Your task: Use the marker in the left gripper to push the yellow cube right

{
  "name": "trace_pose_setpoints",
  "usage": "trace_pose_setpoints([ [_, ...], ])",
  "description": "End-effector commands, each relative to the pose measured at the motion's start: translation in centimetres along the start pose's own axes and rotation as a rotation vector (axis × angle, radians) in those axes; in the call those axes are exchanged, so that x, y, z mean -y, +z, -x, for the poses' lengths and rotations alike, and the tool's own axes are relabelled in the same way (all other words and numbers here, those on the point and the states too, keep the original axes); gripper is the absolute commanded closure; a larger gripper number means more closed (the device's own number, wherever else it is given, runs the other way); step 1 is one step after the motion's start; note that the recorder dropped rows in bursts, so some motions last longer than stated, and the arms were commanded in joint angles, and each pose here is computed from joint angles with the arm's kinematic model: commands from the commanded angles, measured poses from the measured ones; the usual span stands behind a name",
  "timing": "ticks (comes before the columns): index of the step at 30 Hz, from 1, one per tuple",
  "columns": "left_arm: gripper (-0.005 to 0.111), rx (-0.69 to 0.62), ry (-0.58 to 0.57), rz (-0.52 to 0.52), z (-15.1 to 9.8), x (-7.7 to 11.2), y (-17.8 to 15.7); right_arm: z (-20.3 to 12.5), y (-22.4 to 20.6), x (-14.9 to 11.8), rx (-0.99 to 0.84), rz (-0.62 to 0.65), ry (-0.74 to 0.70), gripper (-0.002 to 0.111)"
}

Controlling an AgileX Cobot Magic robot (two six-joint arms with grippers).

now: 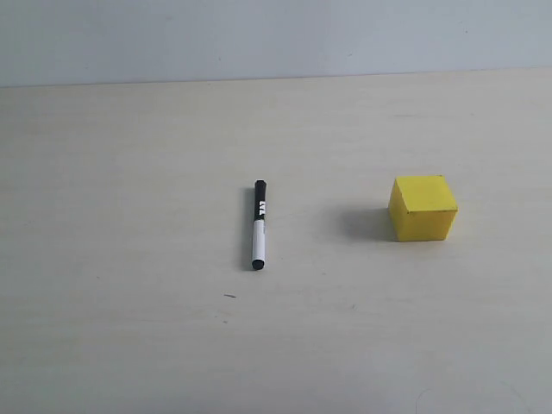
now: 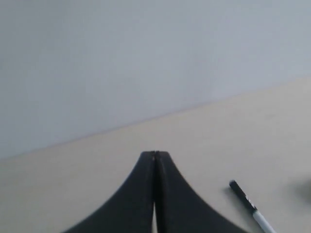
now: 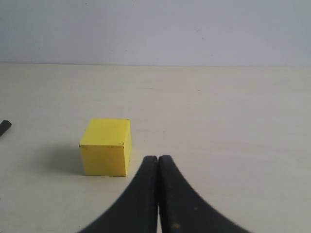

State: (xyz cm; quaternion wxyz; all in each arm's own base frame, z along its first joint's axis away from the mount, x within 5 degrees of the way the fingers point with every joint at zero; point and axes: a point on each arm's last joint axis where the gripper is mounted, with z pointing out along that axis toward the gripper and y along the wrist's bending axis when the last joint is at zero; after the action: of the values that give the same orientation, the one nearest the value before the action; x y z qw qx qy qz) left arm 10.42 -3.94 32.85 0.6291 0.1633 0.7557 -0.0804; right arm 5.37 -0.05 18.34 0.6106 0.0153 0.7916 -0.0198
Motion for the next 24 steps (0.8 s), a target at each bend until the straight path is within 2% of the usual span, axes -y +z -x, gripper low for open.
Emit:
trace_pose_setpoints([
  [1,0.107,0.175,-0.030,0.084,-0.4,-0.9,-4.4,0.0,0.0,0.1,0.011,-0.008,0.000,0.108],
  [10,0.107,0.457,-0.017,0.207,-0.8,-1.2,-11.0,0.0,0.0,0.1,0.011,-0.008,0.000,0.108],
  [24,0.107,0.420,-0.002,0.233,-1.2,-1.4,-11.0,-0.1,0.0,0.0,0.007,-0.007,0.000,0.108],
])
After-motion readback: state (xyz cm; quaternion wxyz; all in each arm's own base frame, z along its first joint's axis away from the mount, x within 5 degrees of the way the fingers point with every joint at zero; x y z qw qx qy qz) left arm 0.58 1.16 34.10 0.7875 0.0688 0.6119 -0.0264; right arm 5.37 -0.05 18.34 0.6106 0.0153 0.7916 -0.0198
